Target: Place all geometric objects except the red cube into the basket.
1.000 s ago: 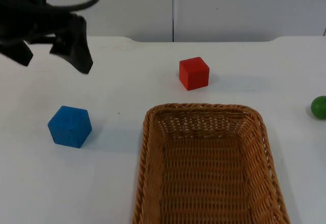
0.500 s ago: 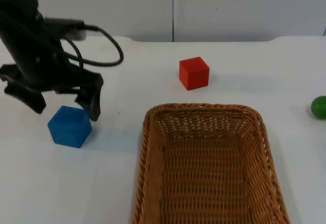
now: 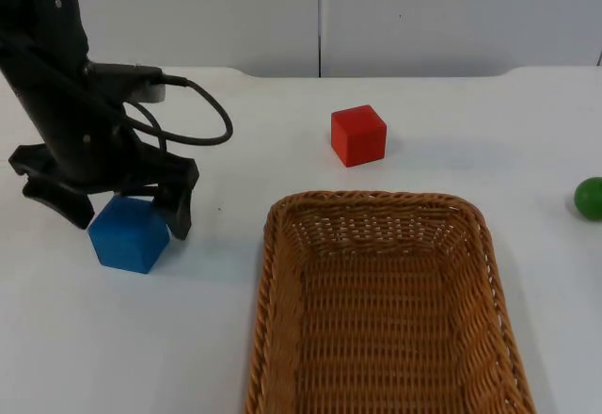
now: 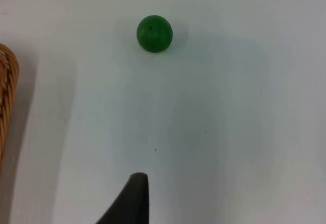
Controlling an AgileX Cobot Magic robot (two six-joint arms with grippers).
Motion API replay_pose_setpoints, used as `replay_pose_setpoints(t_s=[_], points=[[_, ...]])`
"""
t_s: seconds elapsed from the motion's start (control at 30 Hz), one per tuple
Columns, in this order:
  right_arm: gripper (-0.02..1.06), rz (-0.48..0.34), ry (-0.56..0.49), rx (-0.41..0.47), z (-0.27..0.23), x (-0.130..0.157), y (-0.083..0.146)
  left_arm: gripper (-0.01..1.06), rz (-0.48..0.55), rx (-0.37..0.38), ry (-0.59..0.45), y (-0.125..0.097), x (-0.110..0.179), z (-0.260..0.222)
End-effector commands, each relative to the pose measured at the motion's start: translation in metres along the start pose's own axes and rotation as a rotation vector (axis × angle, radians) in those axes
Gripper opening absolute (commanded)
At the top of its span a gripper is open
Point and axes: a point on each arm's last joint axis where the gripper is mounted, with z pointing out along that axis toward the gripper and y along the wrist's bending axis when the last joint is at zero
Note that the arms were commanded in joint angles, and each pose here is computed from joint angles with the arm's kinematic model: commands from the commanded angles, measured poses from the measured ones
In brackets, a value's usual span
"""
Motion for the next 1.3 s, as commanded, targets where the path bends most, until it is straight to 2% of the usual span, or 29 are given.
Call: replay_pose_setpoints(t_s=[0.0, 0.07, 0.1, 0.23, 0.27, 0.3, 0.33, 0.37, 0.4, 0.43, 0.47, 0.6, 0.67, 0.83, 0.93, 1.0, 1.07, 1.1, 1.13, 1.27], points=[[1.05, -0.008, -0.020, 0.006, -0.001, -0.003, -0.001, 0.91, -0.003, -0.002, -0.020, -0.001, -0.002, -0.001], [1.05, -0.008, -0.020, 0.006, -0.001, -0.003, -0.001, 0.78, -0.011, -0.002, -0.025, -0.001, -0.003, -0.001], [1.05, -0.008, -0.020, 0.006, -0.001, -0.003, -0.001, 0.78, -0.011, -0.002, -0.025, -0.001, -0.003, -0.001], [1.05, -0.008, -0.020, 0.006, -0.001, -0.003, -0.001, 0.51, -0.031, -0.001, -0.023, -0.001, -0.003, -0.001], [1.05, -0.008, -0.020, 0.006, -0.001, -0.003, -0.001, 0.51, -0.031, -0.001, -0.023, -0.001, -0.003, -0.001], [1.05, -0.008, -0.020, 0.006, -0.001, -0.003, -0.001, 0.45, -0.037, -0.001, -0.020, -0.001, -0.002, -0.001], [1.05, -0.008, -0.020, 0.006, -0.001, -0.003, -0.001, 0.32, -0.046, -0.001, -0.016, -0.001, -0.002, -0.001], [1.05, -0.008, -0.020, 0.006, -0.001, -0.003, -0.001, 0.27, -0.046, -0.001, -0.013, -0.001, -0.002, -0.001], [1.05, -0.008, -0.020, 0.006, -0.001, -0.003, -0.001, 0.13, -0.046, -0.001, -0.009, -0.001, -0.001, -0.001], [1.05, -0.008, -0.020, 0.006, -0.001, -0.003, -0.001, 0.13, -0.046, -0.001, -0.009, -0.001, -0.001, -0.001], [1.05, -0.008, -0.020, 0.006, -0.001, -0.003, -0.001, 0.02, -0.046, 0.000, -0.004, -0.001, -0.001, -0.001], [1.05, -0.008, -0.020, 0.006, -0.001, -0.003, -0.001, 0.00, -0.045, 0.002, 0.000, -0.002, 0.000, -0.008], [1.05, -0.008, -0.020, 0.006, -0.001, -0.003, -0.001, 0.00, -0.001, 0.004, -0.021, -0.003, -0.001, -0.024], [1.05, -0.008, -0.020, 0.006, -0.001, -0.003, -0.001, 0.00, 0.058, 0.007, -0.106, -0.008, 0.001, -0.082], [1.05, -0.008, -0.020, 0.006, -0.001, -0.003, -0.001, 0.00, 0.129, 0.019, -0.188, -0.020, 0.011, -0.134], [1.05, -0.008, -0.020, 0.006, -0.001, -0.003, -0.001, 0.00, 0.149, 0.024, -0.208, -0.026, 0.015, -0.146], [1.05, -0.008, -0.020, 0.006, -0.001, -0.003, -0.001, 0.00, 0.197, 0.035, -0.254, -0.040, 0.023, -0.168], [1.05, -0.008, -0.020, 0.006, -0.001, -0.003, -0.001, 0.00, 0.241, 0.050, -0.268, -0.055, 0.029, -0.177], [1.05, -0.008, -0.020, 0.006, -0.001, -0.003, -0.001, 0.00, 0.241, 0.050, -0.268, -0.055, 0.029, -0.177], [1.05, -0.008, -0.018, 0.006, -0.001, -0.003, -0.001, 0.00, 0.377, 0.095, -0.242, -0.101, 0.043, -0.177]])
